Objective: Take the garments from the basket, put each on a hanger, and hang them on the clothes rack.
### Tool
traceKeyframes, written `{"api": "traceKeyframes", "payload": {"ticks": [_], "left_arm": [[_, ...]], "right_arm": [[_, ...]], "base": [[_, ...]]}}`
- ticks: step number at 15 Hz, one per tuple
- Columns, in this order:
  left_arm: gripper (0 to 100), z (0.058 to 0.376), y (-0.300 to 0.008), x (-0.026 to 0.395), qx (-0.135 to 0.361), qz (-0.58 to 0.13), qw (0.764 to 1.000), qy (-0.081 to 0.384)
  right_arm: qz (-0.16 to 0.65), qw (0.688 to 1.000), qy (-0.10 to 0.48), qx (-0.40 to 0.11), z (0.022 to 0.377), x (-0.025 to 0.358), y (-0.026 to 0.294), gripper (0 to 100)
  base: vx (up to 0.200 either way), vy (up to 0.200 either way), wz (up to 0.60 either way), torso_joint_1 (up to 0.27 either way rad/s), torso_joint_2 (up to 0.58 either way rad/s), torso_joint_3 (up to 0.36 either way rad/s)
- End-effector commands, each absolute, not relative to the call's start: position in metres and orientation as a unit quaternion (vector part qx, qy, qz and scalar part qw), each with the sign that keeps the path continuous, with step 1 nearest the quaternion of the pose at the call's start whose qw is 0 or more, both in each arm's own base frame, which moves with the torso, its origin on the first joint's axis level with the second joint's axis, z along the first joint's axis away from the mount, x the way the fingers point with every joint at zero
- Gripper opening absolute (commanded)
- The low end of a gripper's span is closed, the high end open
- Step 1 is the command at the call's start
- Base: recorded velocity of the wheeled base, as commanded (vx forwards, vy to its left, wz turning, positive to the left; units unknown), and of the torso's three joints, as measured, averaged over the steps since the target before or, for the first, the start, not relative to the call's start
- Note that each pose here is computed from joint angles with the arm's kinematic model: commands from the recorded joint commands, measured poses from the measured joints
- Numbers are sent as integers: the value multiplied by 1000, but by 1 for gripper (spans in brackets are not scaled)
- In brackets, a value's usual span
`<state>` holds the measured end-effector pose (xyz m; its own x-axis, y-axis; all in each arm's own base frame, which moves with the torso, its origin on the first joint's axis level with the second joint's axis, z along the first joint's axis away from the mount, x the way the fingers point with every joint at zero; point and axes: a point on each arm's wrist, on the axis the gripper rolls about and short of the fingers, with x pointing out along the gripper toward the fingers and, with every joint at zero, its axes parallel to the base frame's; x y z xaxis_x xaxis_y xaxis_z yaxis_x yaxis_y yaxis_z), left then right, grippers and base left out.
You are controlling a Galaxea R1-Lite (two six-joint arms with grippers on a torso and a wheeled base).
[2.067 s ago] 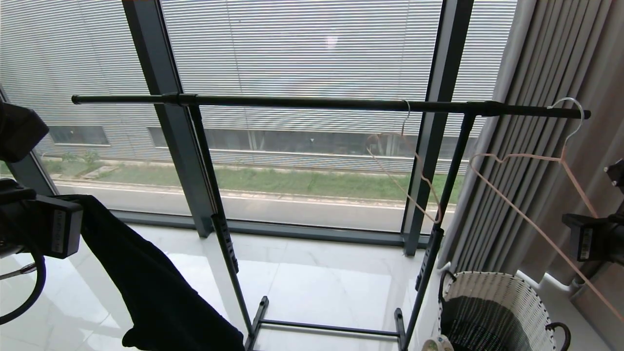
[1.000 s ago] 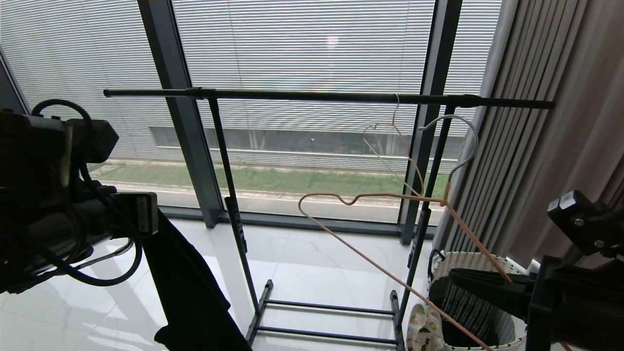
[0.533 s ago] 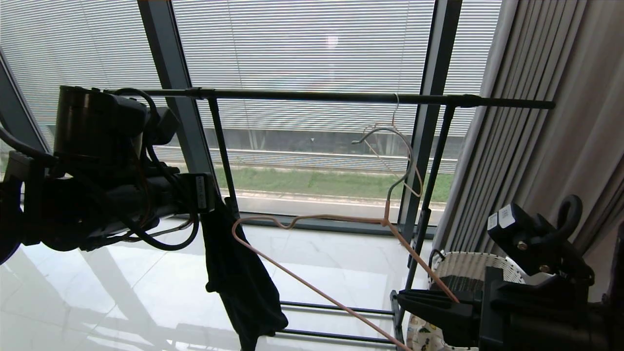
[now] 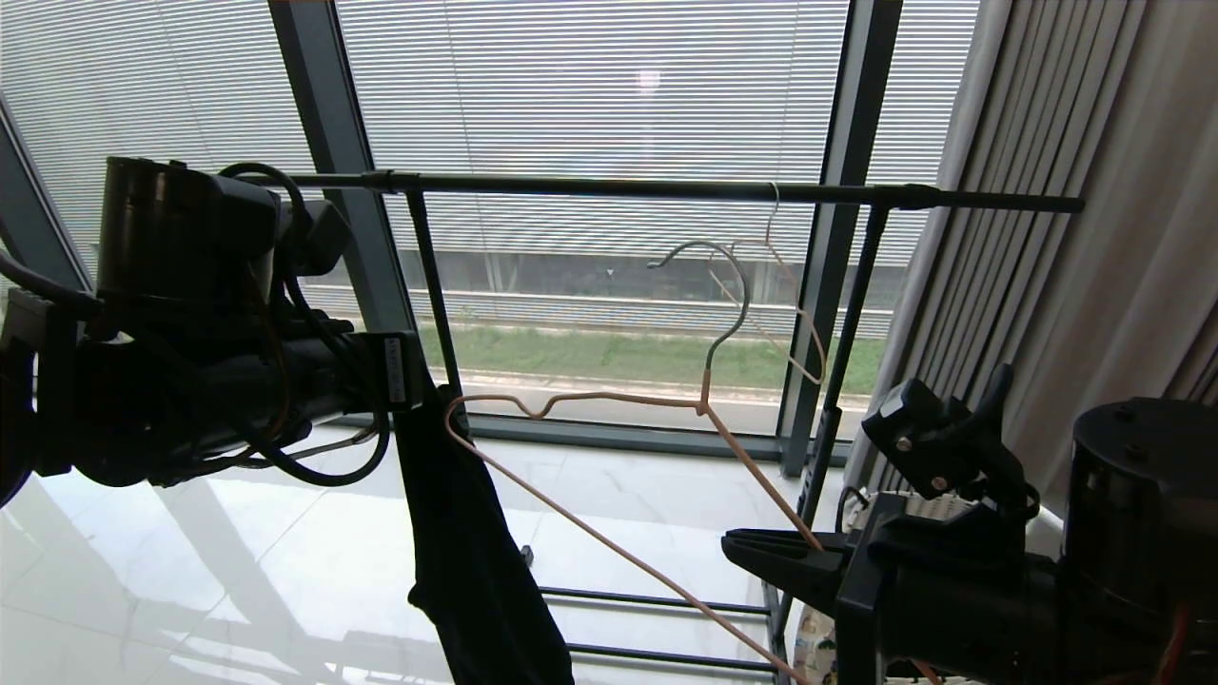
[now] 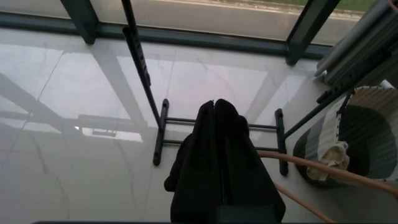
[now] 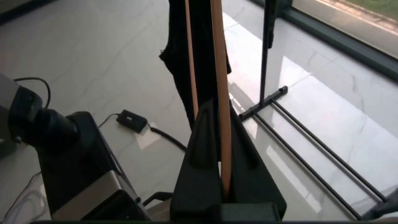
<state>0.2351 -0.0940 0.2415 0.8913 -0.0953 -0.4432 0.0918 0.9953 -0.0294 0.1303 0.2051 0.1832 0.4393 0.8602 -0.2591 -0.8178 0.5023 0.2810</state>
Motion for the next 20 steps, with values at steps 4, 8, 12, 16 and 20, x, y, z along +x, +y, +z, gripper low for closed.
{"api": "traceKeyframes", "payload": {"ticks": [4, 8, 12, 16, 20], "left_arm": [[0, 240, -97, 235, -1, -49, 972, 229], [0, 239, -84, 250, -9, -2, 977, 214], [0, 239, -85, 250, -9, -4, 977, 213], [0, 239, -92, 245, -4, -12, 977, 211], [0, 239, -94, 245, -1, -11, 978, 210]], "right_arm": [[496, 846, 184, 57, 185, 138, 216, 0], [506, 842, 173, 61, 192, 131, 214, 0], [520, 834, 178, 57, 190, 125, 220, 0], [517, 834, 184, 53, 186, 130, 229, 0], [503, 843, 182, 55, 186, 140, 227, 0]], "base": [[0, 0, 0, 0, 0, 0], [0, 0, 0, 0, 0, 0], [0, 0, 0, 0, 0, 0], [0, 0, 0, 0, 0, 0], [0, 0, 0, 0, 0, 0]]}}
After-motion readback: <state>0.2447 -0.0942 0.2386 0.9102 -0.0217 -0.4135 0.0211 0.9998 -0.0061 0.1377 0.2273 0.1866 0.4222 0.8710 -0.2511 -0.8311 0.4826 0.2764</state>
